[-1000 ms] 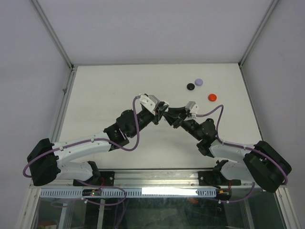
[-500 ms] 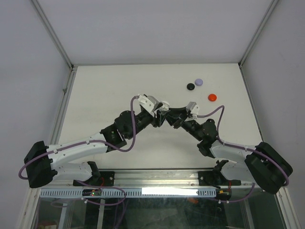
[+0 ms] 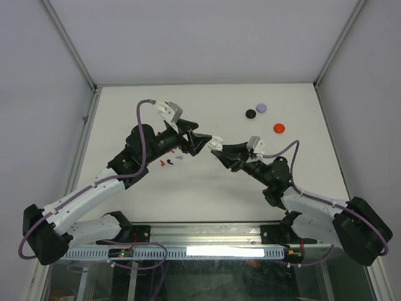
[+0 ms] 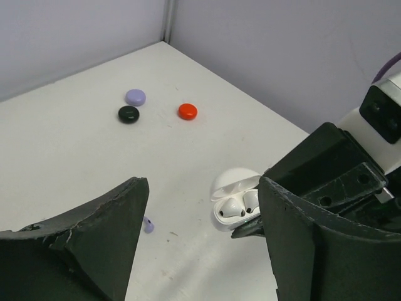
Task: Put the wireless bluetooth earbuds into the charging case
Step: Place the earbud in the charging case, then close the charging case.
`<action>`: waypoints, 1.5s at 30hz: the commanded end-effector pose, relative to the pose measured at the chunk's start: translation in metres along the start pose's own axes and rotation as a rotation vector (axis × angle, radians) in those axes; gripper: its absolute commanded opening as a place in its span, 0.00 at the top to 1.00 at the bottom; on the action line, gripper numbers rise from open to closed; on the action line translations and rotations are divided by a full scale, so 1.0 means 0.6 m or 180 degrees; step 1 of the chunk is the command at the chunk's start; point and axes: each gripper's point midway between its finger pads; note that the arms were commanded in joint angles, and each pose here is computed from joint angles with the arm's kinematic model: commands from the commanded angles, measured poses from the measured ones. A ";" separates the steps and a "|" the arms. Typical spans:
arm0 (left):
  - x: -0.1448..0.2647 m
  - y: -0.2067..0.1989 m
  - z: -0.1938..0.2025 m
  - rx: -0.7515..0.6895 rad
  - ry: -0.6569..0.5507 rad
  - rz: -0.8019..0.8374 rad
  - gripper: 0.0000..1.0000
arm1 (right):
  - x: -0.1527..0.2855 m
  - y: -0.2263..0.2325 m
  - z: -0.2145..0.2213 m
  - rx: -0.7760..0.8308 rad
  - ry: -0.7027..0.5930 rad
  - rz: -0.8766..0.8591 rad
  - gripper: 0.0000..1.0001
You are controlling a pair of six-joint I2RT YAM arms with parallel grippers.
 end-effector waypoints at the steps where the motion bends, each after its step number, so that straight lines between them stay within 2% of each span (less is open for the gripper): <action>1: 0.022 -0.046 -0.033 0.0419 -0.0005 0.0650 0.26 | -0.006 0.022 -0.023 0.0086 -0.0015 -0.0260 1.00; 6: 0.025 -0.064 -0.029 0.0648 0.0138 0.1010 0.23 | -0.009 0.040 -0.019 0.0009 0.0059 -0.0470 1.00; 15: 0.004 -0.048 0.017 0.1000 0.0452 0.1107 0.21 | -0.010 0.052 -0.031 -0.0195 -0.0052 -0.0644 1.00; 24: 0.024 -0.093 0.004 0.1031 0.0349 0.1717 0.23 | -0.014 0.038 -0.015 -0.0458 0.0047 -0.0596 1.00; 31: 0.035 -0.103 0.006 0.1034 0.0372 0.1855 0.26 | -0.009 0.015 0.004 -0.0700 0.0148 -0.0449 1.00; 34: 0.031 -0.087 0.013 0.1034 0.0413 0.1648 0.26 | -0.005 0.008 0.012 -0.0788 0.0226 -0.0372 1.00; 37: 0.023 -0.049 0.022 0.0950 0.0486 0.1151 0.23 | 0.005 -0.012 0.028 -0.0935 0.0394 -0.0114 1.00; 42: 0.029 0.061 0.051 0.0759 0.0700 -0.0141 0.18 | 0.040 -0.068 0.061 -0.1256 0.0795 0.0654 1.00; 45: 0.050 0.124 0.069 0.0630 0.0842 -0.0866 0.11 | 0.068 -0.095 0.076 -0.1397 0.0993 0.1043 1.00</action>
Point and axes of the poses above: each gripper's point midway between its finger pads, its own x axis back along the fingers, its own y axis along the line the jaws close on, z = x × y, and after that the axes turned 6 degrees about -x, right-handed
